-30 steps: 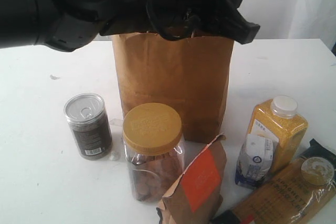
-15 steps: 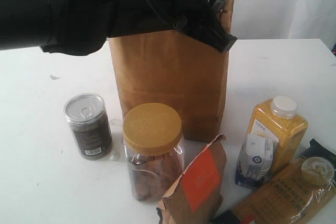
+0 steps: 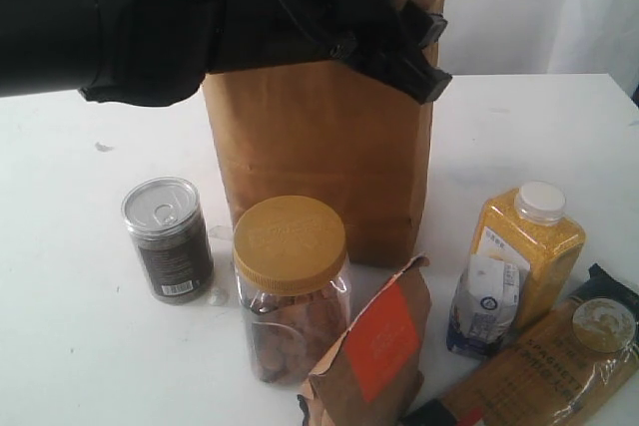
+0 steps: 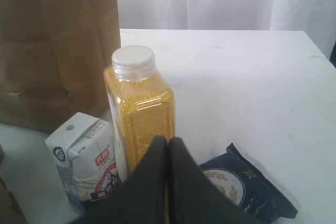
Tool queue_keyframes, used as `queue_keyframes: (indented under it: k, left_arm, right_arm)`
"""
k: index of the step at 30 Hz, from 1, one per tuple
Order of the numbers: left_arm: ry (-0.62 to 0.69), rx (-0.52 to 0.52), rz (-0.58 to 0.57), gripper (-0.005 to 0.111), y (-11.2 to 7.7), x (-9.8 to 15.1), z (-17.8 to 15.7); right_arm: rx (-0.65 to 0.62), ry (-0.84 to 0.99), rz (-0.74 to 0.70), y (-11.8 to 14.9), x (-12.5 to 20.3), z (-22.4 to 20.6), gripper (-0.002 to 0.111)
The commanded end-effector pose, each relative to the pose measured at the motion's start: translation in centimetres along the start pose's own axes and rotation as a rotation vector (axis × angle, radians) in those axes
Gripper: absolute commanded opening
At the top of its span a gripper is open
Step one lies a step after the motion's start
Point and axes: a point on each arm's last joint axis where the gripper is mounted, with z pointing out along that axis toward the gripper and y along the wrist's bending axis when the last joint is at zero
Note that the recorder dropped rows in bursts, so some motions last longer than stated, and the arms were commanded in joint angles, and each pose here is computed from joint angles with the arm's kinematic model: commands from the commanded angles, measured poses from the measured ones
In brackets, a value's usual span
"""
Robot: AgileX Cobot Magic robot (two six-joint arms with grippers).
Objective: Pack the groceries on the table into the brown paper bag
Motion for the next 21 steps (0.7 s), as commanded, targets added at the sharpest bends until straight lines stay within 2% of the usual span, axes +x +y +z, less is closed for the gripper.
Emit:
queue_keyframes:
  k: [1,3,8,14,17,21]
  left_arm:
    - [-0.065,0.14,-0.029,0.052,-0.9,-1.8,-1.5]
    - [-0.093,0.212,-0.03,0.05,-1.4,-2.5,-2.3]
    - [-0.149,0.36,-0.155,0.043,-2.2,-4.3,-4.5]
    - [-0.241,0.652,-0.21,0.035,-4.0,-6.3,-7.6]
    - [-0.294,0.827,-0.241,0.025,-4.9,-7.1,-9.2]
    - [-0.354,1.014,-0.355,0.007,-5.5,-8.1,-11.0]
  right_arm:
    - [0.004,-0.019,-0.006,0.0,-0.2,-0.1,0.0]
    - [0.004,-0.019,-0.006,0.0,-0.2,-0.1,0.0]
    - [0.004,-0.019,-0.006,0.0,-0.2,-0.1,0.0]
    - [0.004,-0.019,-0.006,0.0,-0.2,-0.1,0.0]
    - [0.004,-0.019,-0.006,0.0,-0.2,-0.1,0.0]
    - [0.004,-0.019,-0.006,0.0,-0.2,-0.1,0.0]
